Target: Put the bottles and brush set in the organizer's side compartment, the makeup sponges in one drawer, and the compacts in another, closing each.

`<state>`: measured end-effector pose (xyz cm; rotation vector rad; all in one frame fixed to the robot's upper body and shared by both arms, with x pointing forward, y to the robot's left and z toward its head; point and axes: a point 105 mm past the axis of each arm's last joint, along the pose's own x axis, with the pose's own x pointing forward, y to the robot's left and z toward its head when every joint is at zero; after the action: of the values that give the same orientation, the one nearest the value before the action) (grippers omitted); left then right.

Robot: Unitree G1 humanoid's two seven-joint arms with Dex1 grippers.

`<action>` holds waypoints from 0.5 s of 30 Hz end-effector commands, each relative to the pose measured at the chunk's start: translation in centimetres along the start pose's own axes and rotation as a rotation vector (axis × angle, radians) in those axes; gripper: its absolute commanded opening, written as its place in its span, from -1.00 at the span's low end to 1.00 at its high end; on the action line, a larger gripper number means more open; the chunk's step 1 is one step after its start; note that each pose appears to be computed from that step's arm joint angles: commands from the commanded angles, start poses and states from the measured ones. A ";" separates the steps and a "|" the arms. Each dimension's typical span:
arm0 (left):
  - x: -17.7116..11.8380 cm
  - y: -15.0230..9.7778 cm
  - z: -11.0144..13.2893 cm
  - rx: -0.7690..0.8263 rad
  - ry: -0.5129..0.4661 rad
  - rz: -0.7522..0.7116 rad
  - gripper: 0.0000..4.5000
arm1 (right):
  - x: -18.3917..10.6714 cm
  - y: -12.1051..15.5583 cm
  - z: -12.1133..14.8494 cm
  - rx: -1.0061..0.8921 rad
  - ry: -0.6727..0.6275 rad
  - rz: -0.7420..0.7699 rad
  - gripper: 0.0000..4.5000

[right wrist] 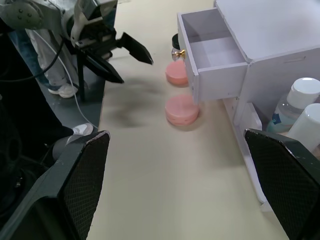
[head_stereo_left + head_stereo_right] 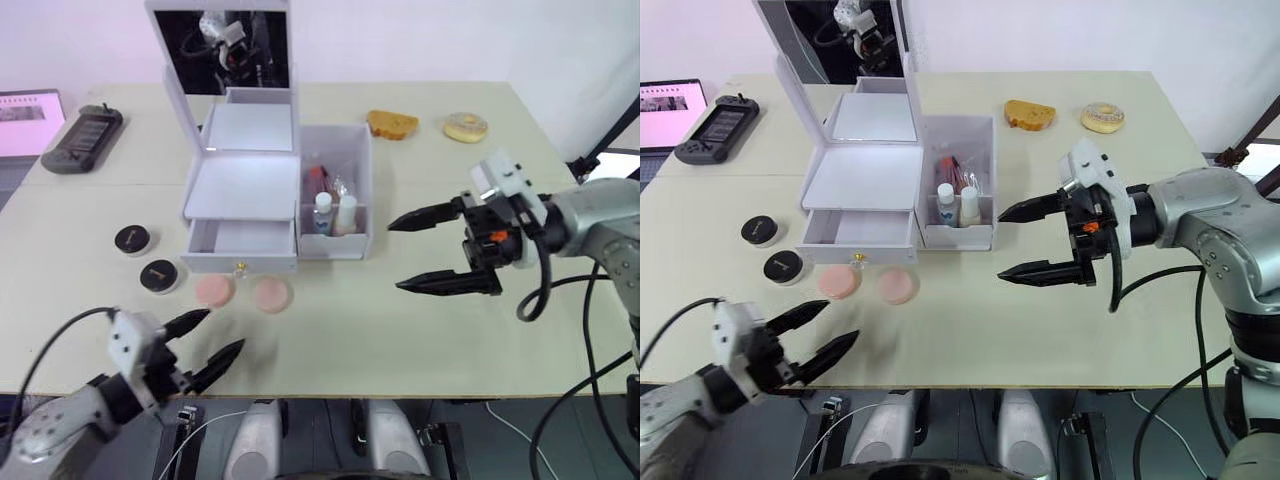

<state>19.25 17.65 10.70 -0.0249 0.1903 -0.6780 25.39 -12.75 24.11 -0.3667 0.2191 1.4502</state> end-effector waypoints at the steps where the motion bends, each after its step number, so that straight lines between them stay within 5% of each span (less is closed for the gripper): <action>1: 0.5 -0.3 0.4 0.018 -0.015 0.015 0.95 | -0.4 0.3 1.2 -0.051 -0.008 -0.009 1.00; 15: 2.8 -0.4 5.1 0.040 -0.259 0.149 0.95 | 0.0 -0.2 1.9 -0.086 -0.030 -0.031 1.00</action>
<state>22.20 16.02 14.23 -0.0756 -0.0246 -0.5291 25.69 -12.30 24.87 -0.3851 0.1808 1.4343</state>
